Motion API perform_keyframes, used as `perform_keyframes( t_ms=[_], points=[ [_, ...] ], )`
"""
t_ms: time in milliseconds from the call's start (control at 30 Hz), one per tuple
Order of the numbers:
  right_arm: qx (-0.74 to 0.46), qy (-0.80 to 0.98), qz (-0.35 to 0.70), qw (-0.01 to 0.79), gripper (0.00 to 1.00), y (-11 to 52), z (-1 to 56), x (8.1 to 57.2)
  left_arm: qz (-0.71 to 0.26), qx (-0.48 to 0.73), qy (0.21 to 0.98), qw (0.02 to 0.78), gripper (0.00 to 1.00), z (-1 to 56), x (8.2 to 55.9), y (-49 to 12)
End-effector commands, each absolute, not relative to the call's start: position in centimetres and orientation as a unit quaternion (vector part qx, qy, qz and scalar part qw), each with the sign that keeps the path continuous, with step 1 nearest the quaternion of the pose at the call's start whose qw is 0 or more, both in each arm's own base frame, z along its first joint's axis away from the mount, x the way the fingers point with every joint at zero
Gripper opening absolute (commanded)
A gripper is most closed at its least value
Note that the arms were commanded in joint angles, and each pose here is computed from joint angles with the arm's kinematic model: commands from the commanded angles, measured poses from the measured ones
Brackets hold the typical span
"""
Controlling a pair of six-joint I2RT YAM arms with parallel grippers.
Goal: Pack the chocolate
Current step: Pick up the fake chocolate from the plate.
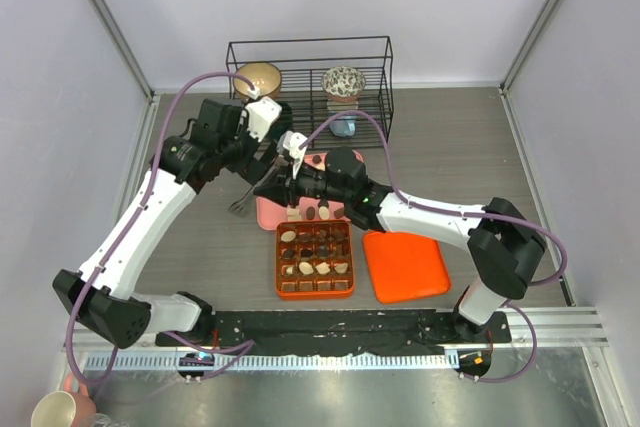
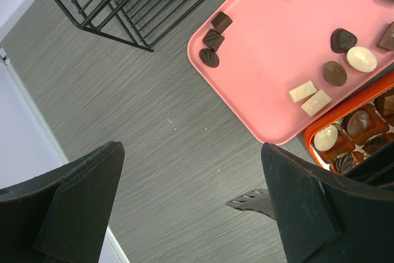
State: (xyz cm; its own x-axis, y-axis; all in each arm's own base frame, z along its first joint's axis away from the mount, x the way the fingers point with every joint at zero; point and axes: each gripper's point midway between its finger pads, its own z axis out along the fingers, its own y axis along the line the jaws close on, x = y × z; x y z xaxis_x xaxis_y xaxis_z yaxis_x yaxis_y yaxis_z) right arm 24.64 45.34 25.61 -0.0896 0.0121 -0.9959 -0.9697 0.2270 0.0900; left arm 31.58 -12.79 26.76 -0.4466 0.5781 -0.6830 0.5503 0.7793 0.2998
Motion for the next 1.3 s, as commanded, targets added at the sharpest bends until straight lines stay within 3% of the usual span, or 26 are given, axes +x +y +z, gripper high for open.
perform_keyframes(
  t_ms=[0,267,667,1267],
  points=[
    [-0.385,0.536,0.471,0.585,0.21,46.1,30.3,25.8,-0.015,0.349,0.842,0.411,1.00,27.4,30.4,-14.4],
    [-0.326,0.518,0.492,0.620,0.18,46.5,32.5,27.2,-0.013,0.351,0.841,0.411,1.00,27.0,29.8,-14.0],
    [-0.313,0.520,0.487,0.628,0.35,46.5,32.8,27.8,-0.027,0.353,0.839,0.413,1.00,27.3,29.3,-14.3],
    [-0.301,0.517,0.491,0.633,0.36,47.0,33.3,28.3,-0.032,0.357,0.837,0.413,1.00,27.6,28.7,-14.2]
  ],
)
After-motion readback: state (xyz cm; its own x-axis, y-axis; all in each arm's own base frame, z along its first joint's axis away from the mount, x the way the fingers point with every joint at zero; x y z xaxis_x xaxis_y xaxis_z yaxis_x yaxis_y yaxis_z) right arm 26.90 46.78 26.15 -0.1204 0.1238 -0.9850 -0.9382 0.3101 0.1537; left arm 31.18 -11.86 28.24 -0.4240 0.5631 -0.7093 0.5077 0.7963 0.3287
